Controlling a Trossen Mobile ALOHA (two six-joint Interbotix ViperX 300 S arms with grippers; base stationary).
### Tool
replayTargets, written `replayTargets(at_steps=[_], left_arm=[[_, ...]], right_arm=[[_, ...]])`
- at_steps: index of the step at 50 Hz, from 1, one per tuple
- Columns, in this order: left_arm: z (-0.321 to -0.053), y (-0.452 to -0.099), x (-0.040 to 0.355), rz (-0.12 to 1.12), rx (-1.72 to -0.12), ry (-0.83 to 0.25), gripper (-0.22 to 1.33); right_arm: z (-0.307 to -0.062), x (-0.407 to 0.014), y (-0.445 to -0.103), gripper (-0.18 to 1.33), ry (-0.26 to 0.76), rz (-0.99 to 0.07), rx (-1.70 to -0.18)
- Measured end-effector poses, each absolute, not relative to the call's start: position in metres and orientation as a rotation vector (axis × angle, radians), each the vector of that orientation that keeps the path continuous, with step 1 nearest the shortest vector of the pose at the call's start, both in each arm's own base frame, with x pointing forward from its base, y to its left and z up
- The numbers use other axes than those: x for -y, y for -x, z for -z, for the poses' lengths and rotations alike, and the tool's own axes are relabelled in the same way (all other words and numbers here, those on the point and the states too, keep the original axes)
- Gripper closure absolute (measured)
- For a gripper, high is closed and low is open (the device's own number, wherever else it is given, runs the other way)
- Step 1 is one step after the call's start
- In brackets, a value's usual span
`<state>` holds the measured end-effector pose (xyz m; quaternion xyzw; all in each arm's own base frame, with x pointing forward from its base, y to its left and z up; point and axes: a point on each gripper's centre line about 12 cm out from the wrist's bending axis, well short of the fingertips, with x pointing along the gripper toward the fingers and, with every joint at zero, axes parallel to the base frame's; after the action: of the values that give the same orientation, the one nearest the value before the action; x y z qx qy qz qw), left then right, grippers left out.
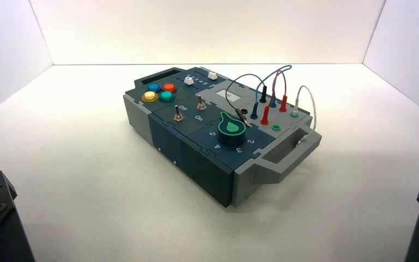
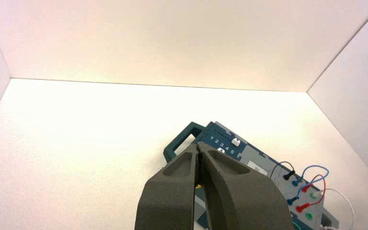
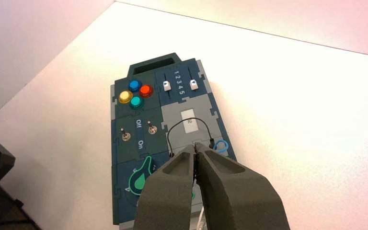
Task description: Pull the blue wire.
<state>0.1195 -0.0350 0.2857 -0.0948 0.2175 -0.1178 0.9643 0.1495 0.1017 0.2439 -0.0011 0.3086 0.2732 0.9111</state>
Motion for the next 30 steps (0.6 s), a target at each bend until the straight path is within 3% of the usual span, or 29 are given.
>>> replayTargets(at_steps=[21, 30], left_arm=[[-0.28, -0.136, 0.04, 0.238, -0.522, 0.182, 1.28], [-0.27, -0.156, 0.06, 0.313, -0.618, 0.147, 1.28]], right_arm=[[-0.244, -0.102, -0.15, 1.28, 0.002, -0.563, -0.636], [-0.244, -0.102, -0.15, 1.28, 0.002, -0.562, -0.635]])
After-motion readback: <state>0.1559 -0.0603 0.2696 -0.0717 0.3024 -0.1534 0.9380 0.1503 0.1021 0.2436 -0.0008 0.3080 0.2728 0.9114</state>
